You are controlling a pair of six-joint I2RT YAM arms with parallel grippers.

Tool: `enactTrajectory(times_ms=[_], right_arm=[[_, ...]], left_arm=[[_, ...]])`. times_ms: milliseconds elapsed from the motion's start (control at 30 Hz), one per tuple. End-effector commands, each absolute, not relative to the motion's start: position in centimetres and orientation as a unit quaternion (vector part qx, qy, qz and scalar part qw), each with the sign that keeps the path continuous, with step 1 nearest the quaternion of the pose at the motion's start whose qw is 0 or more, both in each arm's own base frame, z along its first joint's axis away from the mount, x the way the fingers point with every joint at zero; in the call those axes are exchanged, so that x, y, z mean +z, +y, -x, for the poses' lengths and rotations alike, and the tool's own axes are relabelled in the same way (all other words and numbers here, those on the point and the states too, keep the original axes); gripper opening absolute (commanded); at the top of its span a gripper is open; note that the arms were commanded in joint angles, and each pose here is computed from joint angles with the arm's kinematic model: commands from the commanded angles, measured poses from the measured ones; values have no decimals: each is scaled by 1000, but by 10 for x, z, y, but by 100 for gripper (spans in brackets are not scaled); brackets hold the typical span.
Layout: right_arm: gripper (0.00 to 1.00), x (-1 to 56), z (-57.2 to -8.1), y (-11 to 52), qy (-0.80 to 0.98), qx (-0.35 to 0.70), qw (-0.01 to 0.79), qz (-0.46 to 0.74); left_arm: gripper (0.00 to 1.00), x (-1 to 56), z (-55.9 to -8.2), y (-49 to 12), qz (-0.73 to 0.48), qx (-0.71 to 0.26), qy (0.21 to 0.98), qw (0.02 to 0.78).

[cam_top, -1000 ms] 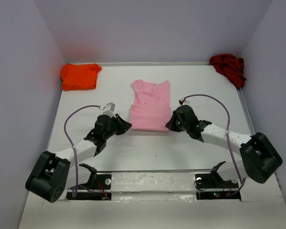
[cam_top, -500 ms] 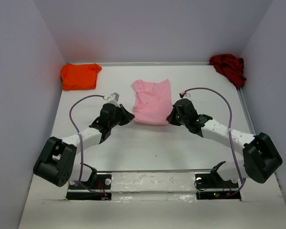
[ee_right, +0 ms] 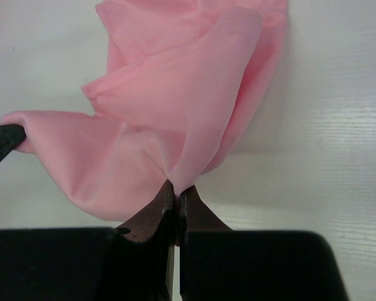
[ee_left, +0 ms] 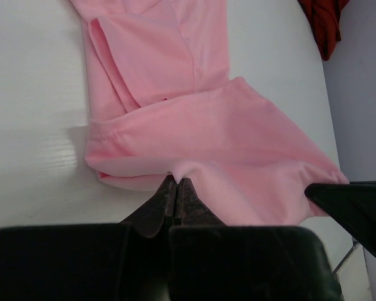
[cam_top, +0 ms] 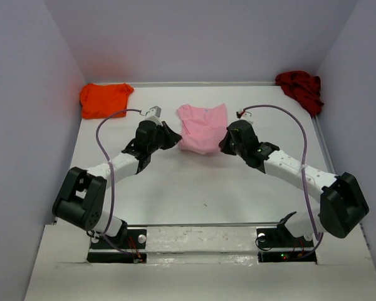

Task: Fold and stack the t-shirts
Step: Fold the tshirt

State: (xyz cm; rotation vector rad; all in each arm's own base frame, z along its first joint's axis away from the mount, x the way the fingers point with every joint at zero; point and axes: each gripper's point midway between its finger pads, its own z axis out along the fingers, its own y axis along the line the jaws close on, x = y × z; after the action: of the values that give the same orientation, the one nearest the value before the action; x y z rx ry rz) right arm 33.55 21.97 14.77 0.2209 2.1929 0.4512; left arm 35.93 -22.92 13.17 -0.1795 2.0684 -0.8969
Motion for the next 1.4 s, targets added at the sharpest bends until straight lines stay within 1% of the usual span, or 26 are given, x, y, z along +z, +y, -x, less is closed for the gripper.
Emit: enactTrajectory(times_ms=[0,167,300,333,367,433,467,567,800,967,1100,1133,1167,1233,1300,1333,1367], right_arm=[[0,162,-336,223,873,191,442,-81],[0,143,-317,219,883,198,418,-77],[0,128,-301,207,890,191,405,-82],[0,127,-298,205,890,192,405,-83],[0,130,-294,204,888,199,406,-85],[0,123,-286,199,892,197,397,-86],[0,124,-282,198,893,200,395,-87],[0,119,-270,198,896,208,383,-88],[0,120,-248,193,896,222,372,-92],[0,134,-253,192,889,218,393,-87],[0,148,-271,191,884,191,420,-81],[0,159,-278,194,878,193,430,-81],[0,163,-283,193,876,183,438,-80],[0,173,-296,197,872,176,450,-80],[0,177,-305,197,868,163,462,-81],[0,172,-311,199,871,154,460,-77],[0,179,-319,202,866,152,470,-77]], left_arm=[[0,164,-364,-235,48,-379,806,452],[0,164,-346,-227,53,-382,805,451],[0,157,-321,-220,58,-390,806,443],[0,168,-315,-217,57,-396,796,454],[0,159,-307,-214,61,-392,802,446],[0,168,-299,-209,64,-395,794,457],[0,162,-294,-205,70,-389,800,452],[0,165,-283,-200,74,-394,795,454],[0,172,-266,-194,85,-406,785,460],[0,175,-272,-195,83,-401,784,467],[0,189,-290,-202,72,-398,777,482],[0,184,-296,-204,68,-389,784,478],[0,195,-303,-207,65,-390,779,487],[0,189,-313,-210,60,-378,787,483],[0,201,-324,-215,56,-380,781,492],[0,195,-330,-217,54,-374,787,488],[0,205,-337,-220,50,-377,782,495]])
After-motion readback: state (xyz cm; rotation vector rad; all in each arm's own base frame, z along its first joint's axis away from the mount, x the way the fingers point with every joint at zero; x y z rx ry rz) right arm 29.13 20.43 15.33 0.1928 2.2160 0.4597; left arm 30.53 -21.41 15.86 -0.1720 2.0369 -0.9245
